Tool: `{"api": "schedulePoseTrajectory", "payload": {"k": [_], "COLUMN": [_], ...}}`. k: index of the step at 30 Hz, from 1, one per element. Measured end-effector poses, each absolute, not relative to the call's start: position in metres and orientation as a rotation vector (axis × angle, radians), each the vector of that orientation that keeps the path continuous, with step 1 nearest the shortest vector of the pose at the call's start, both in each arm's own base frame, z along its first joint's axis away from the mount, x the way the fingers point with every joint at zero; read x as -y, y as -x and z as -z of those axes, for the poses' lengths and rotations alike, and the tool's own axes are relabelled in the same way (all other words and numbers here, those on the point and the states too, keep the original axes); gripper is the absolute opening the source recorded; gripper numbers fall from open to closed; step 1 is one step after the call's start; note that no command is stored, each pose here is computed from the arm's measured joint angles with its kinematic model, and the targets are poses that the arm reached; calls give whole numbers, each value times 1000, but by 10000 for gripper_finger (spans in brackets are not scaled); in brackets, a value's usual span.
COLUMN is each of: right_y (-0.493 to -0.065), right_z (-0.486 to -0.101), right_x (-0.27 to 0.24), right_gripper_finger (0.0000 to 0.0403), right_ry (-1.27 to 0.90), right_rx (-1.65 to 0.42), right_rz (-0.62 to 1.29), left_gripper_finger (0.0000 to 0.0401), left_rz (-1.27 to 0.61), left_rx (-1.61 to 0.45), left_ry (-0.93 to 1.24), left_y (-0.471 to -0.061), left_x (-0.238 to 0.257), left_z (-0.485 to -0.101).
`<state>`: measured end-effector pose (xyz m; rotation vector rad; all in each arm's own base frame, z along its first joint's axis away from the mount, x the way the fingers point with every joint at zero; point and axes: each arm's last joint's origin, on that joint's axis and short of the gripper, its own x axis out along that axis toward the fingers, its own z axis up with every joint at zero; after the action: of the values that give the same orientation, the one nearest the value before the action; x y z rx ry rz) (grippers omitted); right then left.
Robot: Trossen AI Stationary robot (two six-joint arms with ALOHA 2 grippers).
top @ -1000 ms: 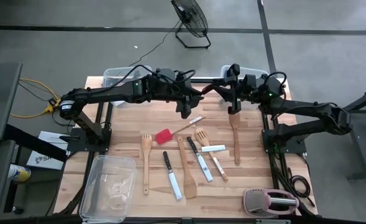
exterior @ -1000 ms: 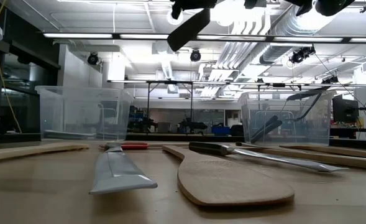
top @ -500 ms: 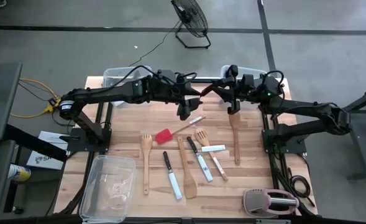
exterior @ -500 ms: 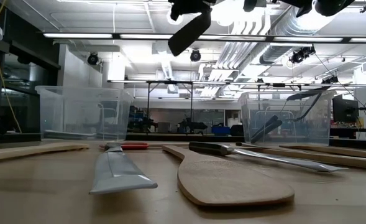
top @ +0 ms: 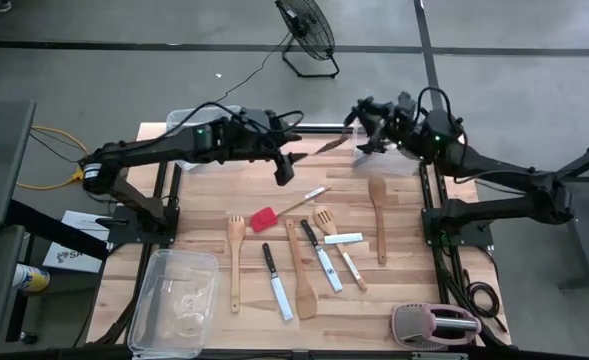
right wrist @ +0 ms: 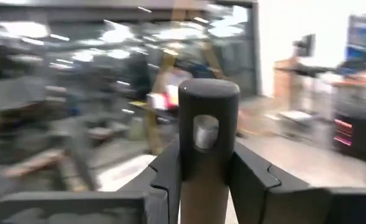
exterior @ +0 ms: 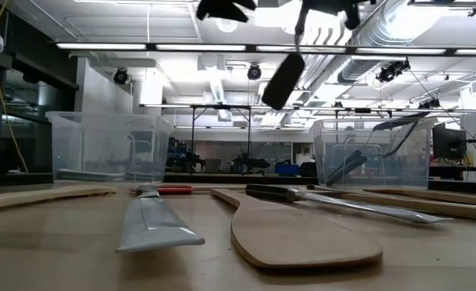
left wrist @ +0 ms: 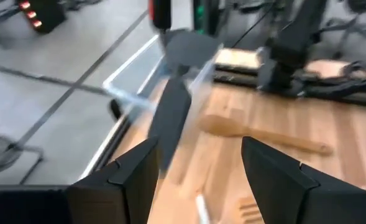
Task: Pick & Place Kitchen Items
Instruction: Put the black spatula into the top right bin
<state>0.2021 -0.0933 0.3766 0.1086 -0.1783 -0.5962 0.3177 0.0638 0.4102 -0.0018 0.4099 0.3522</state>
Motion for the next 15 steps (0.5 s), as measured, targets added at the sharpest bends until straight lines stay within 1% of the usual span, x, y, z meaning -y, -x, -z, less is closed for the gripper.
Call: {"api": "schedulePoseTrajectory", "payload": {"k": [9,15], "right_y": [-184,-173], "right_z": [-395,-392], "right_x": [101,110], "right_gripper_finger": [91,91], "right_ry": [-186,-286], "right_rx": [77,130], "right_rz": [1119,1337], "left_gripper_finger": [223,223], "left_rz": [-565,-671], "left_rx": [-497,-523], "left_ry": [-53,-112], "left_y": [-284,-277], "left_x": [-64,-66], "left_z": [-420,-421]}}
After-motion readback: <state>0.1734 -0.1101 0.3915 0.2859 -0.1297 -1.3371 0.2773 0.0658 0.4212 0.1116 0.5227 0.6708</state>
